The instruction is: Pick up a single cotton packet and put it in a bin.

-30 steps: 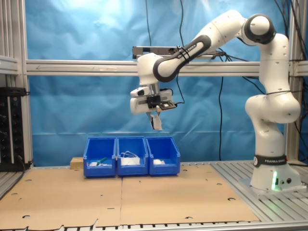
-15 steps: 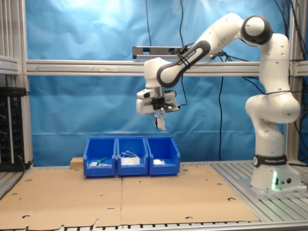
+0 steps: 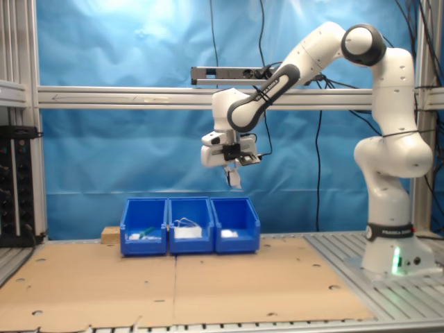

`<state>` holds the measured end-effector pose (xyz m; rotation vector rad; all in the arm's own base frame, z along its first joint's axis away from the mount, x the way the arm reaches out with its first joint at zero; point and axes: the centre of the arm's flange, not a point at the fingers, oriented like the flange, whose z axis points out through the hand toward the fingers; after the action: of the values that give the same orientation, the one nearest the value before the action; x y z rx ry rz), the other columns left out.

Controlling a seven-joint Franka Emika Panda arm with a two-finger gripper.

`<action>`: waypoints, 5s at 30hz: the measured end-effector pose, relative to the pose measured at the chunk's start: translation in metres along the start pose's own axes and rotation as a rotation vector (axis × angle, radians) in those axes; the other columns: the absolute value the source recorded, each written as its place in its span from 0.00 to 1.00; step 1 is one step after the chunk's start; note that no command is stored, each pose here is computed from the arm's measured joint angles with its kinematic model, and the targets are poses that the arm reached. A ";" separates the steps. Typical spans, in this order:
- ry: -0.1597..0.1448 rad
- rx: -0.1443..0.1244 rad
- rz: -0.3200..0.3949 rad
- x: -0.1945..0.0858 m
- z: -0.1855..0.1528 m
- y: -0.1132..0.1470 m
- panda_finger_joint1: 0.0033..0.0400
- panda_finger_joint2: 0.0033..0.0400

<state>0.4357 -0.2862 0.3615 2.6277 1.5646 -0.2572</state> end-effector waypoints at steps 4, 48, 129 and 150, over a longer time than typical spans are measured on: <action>-0.004 -0.006 -0.010 -0.001 0.001 0.001 0.05 0.05; -0.013 -0.038 -0.151 0.000 -0.001 0.005 0.05 0.05; -0.013 -0.038 -0.169 0.000 -0.001 0.005 1.00 1.00; -0.013 -0.038 -0.169 0.000 -0.001 0.005 1.00 1.00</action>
<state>0.4398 -0.2887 0.3627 2.4629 1.7714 -0.2512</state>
